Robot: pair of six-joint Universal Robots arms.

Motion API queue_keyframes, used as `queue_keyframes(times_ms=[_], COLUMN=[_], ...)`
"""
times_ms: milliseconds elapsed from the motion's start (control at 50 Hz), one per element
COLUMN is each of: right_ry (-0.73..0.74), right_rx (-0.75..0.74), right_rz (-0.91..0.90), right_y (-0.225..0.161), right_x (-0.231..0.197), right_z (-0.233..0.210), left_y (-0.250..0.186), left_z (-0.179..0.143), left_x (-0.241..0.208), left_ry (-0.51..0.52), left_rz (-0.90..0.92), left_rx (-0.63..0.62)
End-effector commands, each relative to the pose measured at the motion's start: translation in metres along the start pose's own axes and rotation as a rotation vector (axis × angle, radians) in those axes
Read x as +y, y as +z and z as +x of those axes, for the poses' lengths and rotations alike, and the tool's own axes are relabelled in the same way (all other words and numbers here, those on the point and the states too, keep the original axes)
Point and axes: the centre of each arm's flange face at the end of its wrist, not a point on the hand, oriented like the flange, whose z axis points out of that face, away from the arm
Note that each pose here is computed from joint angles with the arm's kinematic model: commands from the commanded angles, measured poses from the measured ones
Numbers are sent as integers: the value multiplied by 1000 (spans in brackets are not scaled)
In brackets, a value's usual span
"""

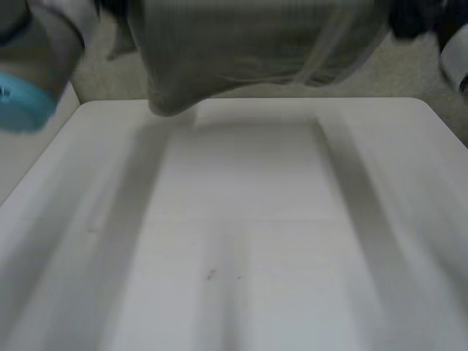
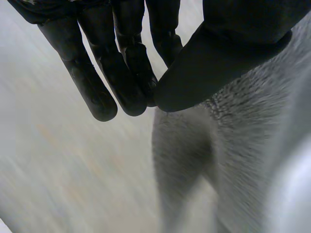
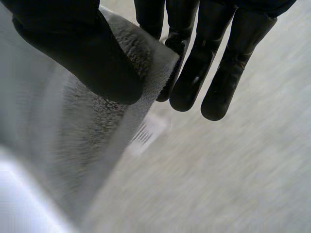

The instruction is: Fold the towel.

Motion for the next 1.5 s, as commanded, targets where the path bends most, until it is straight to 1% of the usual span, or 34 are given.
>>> queue_keyframes(times_ms=[20, 40, 80, 100, 140, 160, 200, 240, 320, 400, 480, 600, 740, 800, 840, 920, 1020, 1140, 1180, 1220, 1340, 1380, 1420, 1440, 1480, 1500], right_ry=[-32, -32, -82, -83, -115, -115, -119, -110, -101, -110, -109, -93, -97, -115, -126, -136, -137, -131, -124, -120, -110, -98, -39, -38, 58, 58], right_rx=[-204, -205, -259, -259, -289, -289, -313, -318, -295, -241, -185, -182, -171, -132, -114, -83, -69, -74, -80, -83, -85, -90, -117, -117, -141, -141], right_rz=[-349, -349, -465, -465, -563, -563, -621, -640, -659, -642, -628, -620, -604, -585, -583, -580, -585, -590, -589, -587, -599, -611, -645, -645, -672, -672], right_y=[-43, -43, -60, -60, -74, -75, -87, -91, -96, -98, -100, -104, -101, -97, -96, -92, -91, -92, -93, -94, -96, -98, -105, -105, -113, -113], right_x=[72, 72, 106, 106, 135, 135, 152, 156, 164, 174, 180, 185, 187, 190, 192, 194, 197, 200, 199, 198, 196, 195, 185, 185, 172, 172], right_z=[-37, -37, -47, -47, -48, -48, -53, -54, -48, -37, -25, -26, -23, -13, -7, 3, 8, 7, 5, 4, 2, 1, -8, -8, -18, -18], left_y=[-64, -64, -87, -87, -102, -102, -108, -119, -127, -138, -146, -153, -150, -144, -135, -129, -125, -112, -105, -95, -85, -84, -84, -85, -86, -88], left_z=[35, 35, 48, 49, 59, 59, 64, 74, 80, 94, 98, 108, 98, 89, 75, 68, 68, 73, 69, 57, 42, 41, 40, 39, 39, 40], left_x=[116, 116, 150, 151, 175, 175, 184, 195, 200, 194, 193, 186, 175, 177, 184, 193, 213, 227, 233, 243, 248, 249, 249, 249, 249, 249], left_ry=[19, 19, 25, 25, 25, 25, 26, 24, 20, 20, 20, 21, 15, 13, 13, 13, 7, -14, -21, -33, -49, -50, -50, -52, -53, -55], left_rz=[-526, -527, -620, -620, -653, -654, -658, -650, -628, -566, -537, -464, -403, -398, -405, -423, -469, -458, -457, -461, -448, -448, -449, -452, -456, -460], left_rx=[189, 189, 228, 228, 244, 244, 249, 261, 265, 287, 292, 303, 261, 226, 178, 155, 168, 241, 240, 230, 219, 216, 213, 210, 212, 213])
